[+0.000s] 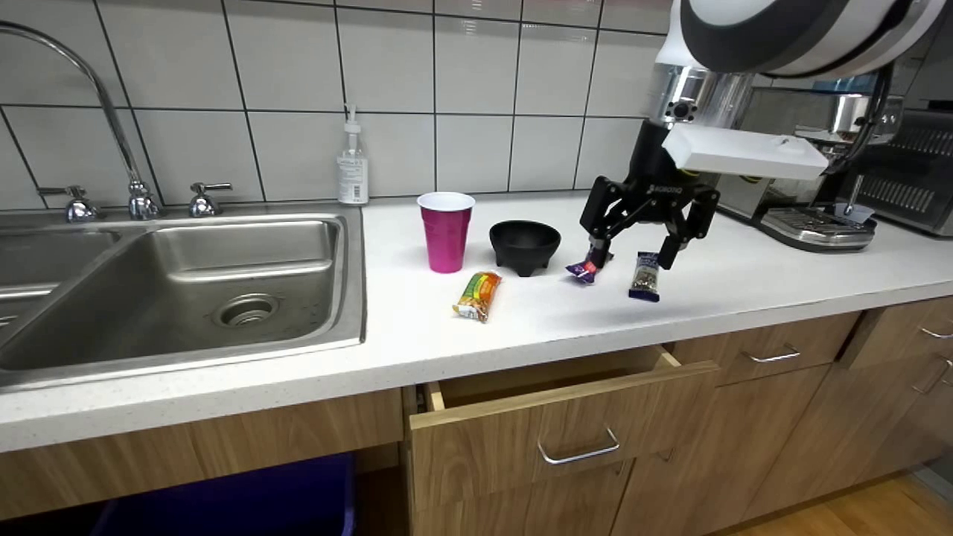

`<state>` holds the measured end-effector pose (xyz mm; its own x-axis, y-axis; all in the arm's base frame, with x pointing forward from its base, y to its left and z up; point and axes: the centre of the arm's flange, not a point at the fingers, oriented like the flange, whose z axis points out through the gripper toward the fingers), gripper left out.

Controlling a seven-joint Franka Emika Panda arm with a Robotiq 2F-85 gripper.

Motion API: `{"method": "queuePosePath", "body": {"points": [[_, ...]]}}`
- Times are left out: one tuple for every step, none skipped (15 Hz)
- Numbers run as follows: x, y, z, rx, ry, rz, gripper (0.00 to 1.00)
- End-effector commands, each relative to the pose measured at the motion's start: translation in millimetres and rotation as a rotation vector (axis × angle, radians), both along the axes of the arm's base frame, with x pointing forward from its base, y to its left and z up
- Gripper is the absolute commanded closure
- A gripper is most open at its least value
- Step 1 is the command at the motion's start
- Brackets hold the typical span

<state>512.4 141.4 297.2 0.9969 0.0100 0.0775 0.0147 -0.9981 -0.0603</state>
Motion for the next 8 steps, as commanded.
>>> {"method": "queuePosePath", "body": {"points": [[15.9,12.3,-11.0,-0.014,0.006,-0.024,0.00],[17.1,13.6,-14.8,-0.014,0.013,-0.024,0.00],[18.1,15.0,-18.9,-0.015,0.019,-0.026,0.00],[18.6,16.6,-22.8,-0.015,0.020,-0.030,0.00],[18.4,18.0,-26.4,-0.013,0.024,-0.034,0.00],[16.8,19.6,-28.9,-0.015,0.026,-0.039,0.00],[13.8,21.5,-30.2,-0.015,0.027,-0.041,0.00],[10.0,22.5,-31.9,-0.021,0.028,-0.044,0.00]]}}
